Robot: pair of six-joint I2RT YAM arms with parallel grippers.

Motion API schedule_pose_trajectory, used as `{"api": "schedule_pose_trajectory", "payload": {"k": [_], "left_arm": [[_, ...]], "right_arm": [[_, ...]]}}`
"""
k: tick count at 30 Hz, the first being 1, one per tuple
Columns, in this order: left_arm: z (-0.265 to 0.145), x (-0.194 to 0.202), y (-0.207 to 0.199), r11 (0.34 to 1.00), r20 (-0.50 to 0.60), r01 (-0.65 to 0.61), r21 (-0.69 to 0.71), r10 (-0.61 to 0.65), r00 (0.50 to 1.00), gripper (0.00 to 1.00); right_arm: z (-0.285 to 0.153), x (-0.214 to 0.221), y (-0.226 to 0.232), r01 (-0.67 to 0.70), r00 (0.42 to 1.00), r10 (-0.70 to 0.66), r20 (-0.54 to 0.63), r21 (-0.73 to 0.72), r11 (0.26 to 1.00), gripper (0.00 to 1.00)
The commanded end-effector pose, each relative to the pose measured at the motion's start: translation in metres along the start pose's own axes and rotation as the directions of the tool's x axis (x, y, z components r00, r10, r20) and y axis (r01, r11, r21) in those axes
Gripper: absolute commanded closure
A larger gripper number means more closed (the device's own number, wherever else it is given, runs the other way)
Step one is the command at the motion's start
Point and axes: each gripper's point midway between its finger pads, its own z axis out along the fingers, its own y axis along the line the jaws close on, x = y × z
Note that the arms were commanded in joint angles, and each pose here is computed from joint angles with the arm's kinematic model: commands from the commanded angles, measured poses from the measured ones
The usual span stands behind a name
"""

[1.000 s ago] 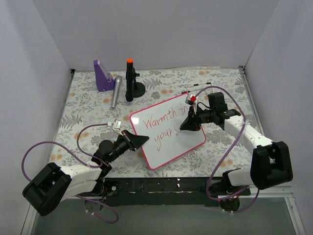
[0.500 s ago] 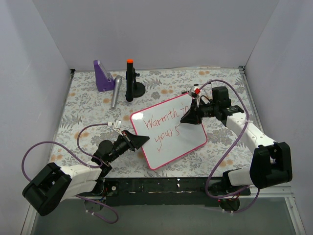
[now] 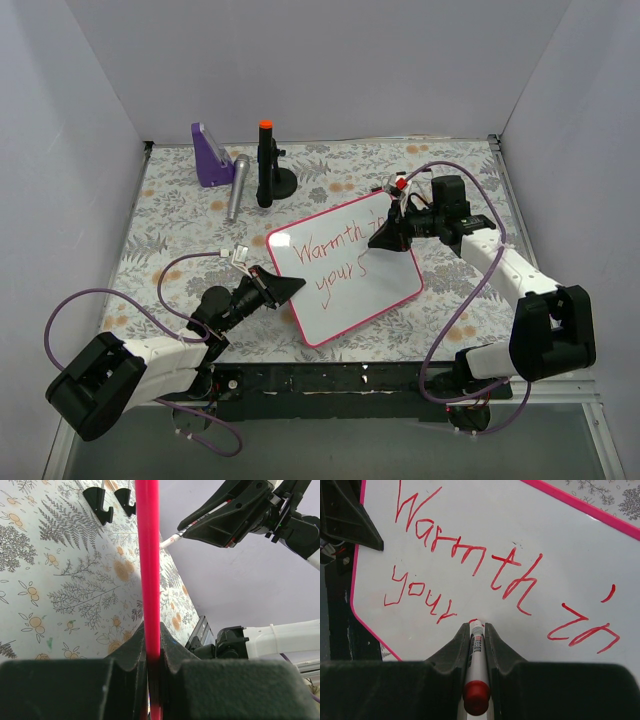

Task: Write a sentence on the whiteboard
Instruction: Write on the whiteboard with the whiteboard marker without the cap.

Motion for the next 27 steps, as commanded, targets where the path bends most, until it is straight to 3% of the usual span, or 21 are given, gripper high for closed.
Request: {"api": "schedule_pose_trajectory", "payload": {"k": [1, 16, 23, 27], "left_arm": [[-0.008, -0.019, -0.038, 0.986, 0.093, -0.026, 0.165, 0.011, 0.996, 1.0], [-0.009, -0.02, -0.039, 0.986, 0.095, -0.029, 0.164, 0.013, 0.995, 1.0], [-0.009, -0.02, -0.038, 0.986, 0.094, -0.031, 0.161, 0.016, 0.995, 1.0], [-0.009, -0.021, -0.038, 0.987, 0.1, -0.031, 0.159, 0.015, 0.995, 1.0]], "right_arm": [[0.001, -0.016, -0.009, 0.038, 0.999, -0.039, 0.028, 0.027, 0.999, 0.99], [-0.009, -0.017, -0.022, 0.024, 0.999, -0.027, 0.04, 0.087, 0.996, 0.99], [-0.016, -0.026, 0.025, 0.098, 0.991, -0.086, 0.104, -0.114, 0.989, 0.99], [-0.023, -0.03, 0.031, 0.147, 0.984, -0.138, 0.112, -0.078, 0.986, 0.99]]}}
